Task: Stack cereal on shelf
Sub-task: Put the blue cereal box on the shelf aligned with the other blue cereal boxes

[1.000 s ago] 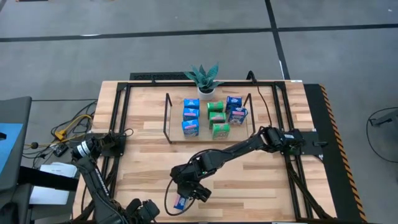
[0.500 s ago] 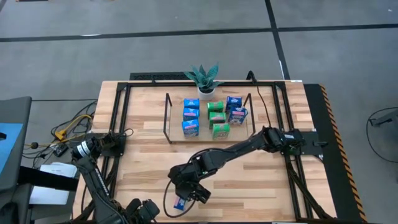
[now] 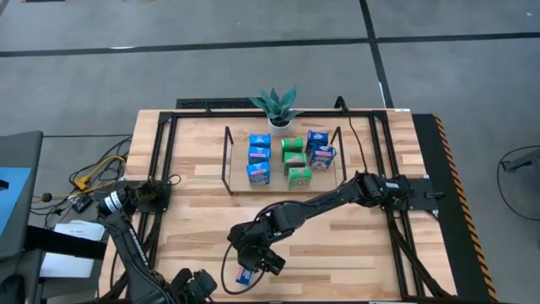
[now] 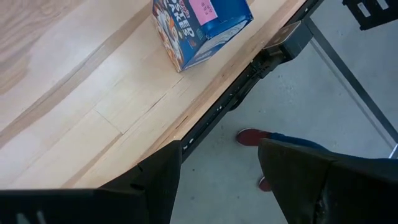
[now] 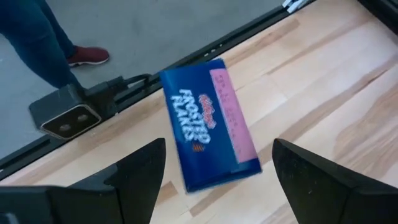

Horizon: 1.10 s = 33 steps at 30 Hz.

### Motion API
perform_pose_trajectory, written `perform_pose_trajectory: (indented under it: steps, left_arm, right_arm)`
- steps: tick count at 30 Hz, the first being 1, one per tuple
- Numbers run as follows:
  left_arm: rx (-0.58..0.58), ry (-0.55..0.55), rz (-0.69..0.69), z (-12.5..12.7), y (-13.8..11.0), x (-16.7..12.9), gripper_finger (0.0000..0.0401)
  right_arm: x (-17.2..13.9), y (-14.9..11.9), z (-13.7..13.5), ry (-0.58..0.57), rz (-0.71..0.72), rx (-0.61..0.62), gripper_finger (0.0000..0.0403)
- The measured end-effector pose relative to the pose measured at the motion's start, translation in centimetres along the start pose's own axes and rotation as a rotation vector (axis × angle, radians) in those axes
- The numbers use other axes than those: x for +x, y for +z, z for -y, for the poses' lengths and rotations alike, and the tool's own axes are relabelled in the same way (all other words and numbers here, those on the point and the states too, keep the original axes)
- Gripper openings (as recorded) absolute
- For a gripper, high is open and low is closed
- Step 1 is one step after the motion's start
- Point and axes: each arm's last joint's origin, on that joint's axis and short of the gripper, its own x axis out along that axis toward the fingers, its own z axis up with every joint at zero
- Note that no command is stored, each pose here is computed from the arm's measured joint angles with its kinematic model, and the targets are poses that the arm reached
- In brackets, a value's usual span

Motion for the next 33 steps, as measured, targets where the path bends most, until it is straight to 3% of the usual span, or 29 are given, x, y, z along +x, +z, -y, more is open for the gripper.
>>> perform_pose_trajectory:
  steps: [12, 33]
  left_arm:
    - [0.006, 0.002, 0.000, -0.02, 0.00, 0.00, 0.0203]
    - [0.044, 0.025, 0.006, -0.27, 0.07, -0.02, 0.0203]
  right_arm:
    - [0.87, -0.52, 0.05, 0.010, -0.016, 0.007, 0.0307]
    - [0.55, -0.59, -0.30, 0.027, -0.046, 0.056, 0.0163]
